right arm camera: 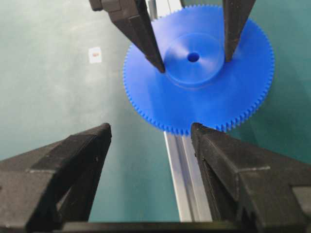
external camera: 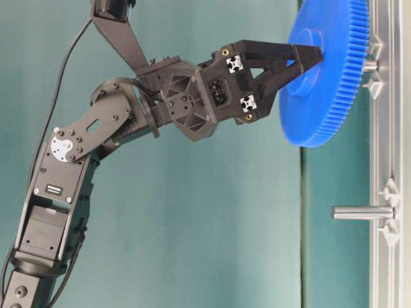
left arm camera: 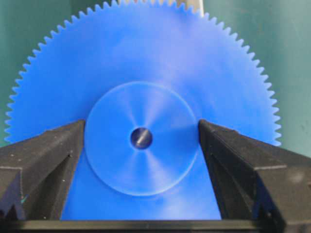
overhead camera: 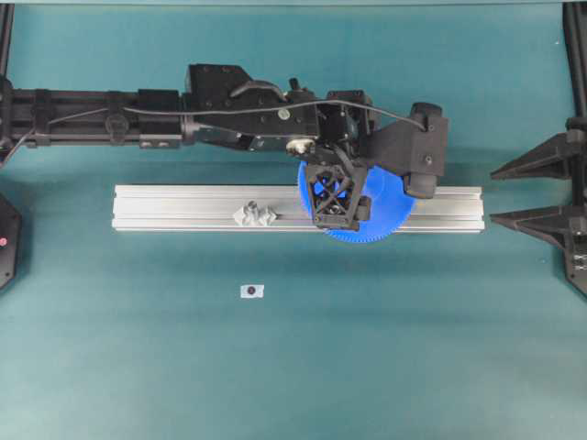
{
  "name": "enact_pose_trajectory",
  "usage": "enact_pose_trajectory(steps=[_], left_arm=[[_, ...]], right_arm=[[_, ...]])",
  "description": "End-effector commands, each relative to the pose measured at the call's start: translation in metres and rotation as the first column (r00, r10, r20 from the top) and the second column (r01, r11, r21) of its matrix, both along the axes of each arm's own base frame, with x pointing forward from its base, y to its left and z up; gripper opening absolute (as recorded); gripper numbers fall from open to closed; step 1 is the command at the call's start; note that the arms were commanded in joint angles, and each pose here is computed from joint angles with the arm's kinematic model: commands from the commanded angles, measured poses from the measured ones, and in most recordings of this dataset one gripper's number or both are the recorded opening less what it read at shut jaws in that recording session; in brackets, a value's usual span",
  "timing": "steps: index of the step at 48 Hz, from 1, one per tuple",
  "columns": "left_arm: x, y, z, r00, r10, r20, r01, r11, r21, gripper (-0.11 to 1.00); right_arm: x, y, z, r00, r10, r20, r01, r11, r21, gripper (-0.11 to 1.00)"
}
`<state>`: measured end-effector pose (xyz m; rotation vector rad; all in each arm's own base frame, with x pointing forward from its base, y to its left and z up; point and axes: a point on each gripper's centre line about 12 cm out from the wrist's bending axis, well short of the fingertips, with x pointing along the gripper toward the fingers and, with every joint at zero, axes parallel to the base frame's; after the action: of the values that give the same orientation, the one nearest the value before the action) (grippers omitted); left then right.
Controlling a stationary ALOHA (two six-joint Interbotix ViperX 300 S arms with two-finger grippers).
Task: Insert the large gear onto the shaft.
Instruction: 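Lower the gear down onto the shaft with the left gripper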
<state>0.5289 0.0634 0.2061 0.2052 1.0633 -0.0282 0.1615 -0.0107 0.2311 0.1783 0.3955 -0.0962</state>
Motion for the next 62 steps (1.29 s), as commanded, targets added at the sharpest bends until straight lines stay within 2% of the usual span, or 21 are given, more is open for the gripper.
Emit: enact_pose_trajectory(steps=[1,24,38,62], left_arm=[[0.002,-0.003,0.02,0.999,-0.004,0.047,0.004,1.0,0.005,0.91],[-0.003,-0.01,0.026,0.999,-0.016,0.052,0.016,1.0,0.006,0.91],[-0.001,-0.011,0.054,0.993,-0.029,0.115,0.027,0.999,0.019,0.91],[-0.011,-0.004,0.036,0.997,-0.037,0.071,0.035,0.999,0.029,0.91]], right_arm=[[0.002,-0.001,0.007,1.0,-0.006,0.019,0.006,1.0,0.004,0.75],[0.002,-0.001,0.007,1.0,-0.006,0.02,0.006,1.0,0.006,0.75],[0.002,-0.001,0.008,1.0,-0.006,0.022,0.006,1.0,0.006,0.75],[0.002,-0.001,0.008,1.0,-0.006,0.026,0.006,1.0,0.005,0.75]])
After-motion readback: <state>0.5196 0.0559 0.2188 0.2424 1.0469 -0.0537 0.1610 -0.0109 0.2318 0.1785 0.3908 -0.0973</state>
